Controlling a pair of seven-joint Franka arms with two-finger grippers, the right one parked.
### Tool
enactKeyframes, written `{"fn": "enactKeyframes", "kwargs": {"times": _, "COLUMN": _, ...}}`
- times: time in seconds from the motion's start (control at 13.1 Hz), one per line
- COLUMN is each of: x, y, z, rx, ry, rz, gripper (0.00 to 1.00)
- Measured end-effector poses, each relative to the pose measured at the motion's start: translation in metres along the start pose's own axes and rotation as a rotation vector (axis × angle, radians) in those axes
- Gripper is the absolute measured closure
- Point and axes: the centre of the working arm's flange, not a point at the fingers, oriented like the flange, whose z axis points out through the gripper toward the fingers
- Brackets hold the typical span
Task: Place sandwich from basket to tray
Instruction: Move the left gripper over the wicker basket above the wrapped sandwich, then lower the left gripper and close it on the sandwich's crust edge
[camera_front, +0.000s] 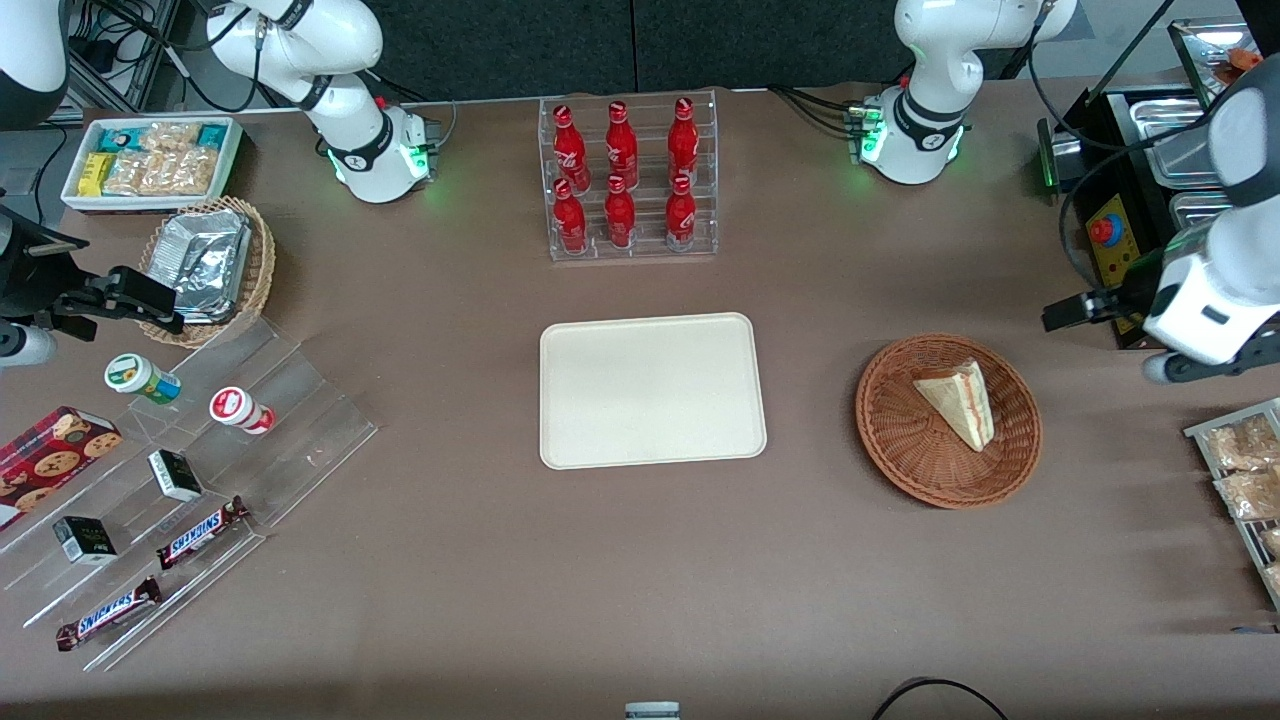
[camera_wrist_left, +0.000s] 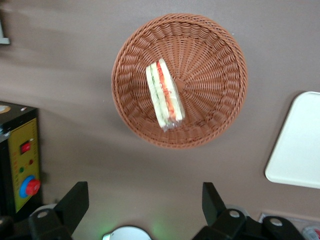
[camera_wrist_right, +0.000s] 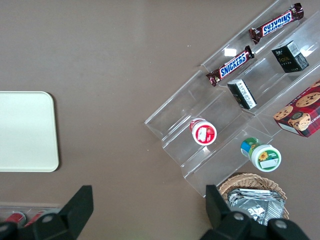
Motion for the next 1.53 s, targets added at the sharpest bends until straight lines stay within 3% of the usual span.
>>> {"fn": "enactKeyframes", "kwargs": {"times": 0.46, "x": 0.016, "y": -0.005, "z": 0.07, "rx": -0.016, "ry": 0.054, "rz": -0.078, "gripper": 0.0}}
{"fn": "enactKeyframes", "kwargs": {"times": 0.99, "x": 0.032, "y": 0.006, "z": 0.11, "rx": -0.017, "ry": 0.04, "rz": -0.263, "gripper": 0.0}}
{"fn": "enactKeyframes", "kwargs": {"times": 1.22, "x": 0.039, "y": 0.019, "z": 0.125, "rx": -0.037, "ry": 0.081, "rz": -0.34, "gripper": 0.0}}
{"fn": "enactKeyframes", "kwargs": {"times": 1.53, "x": 0.033, "y": 0.026, "z": 0.159, "rx": -0.05, "ry": 0.109, "rz": -0.356, "gripper": 0.0}}
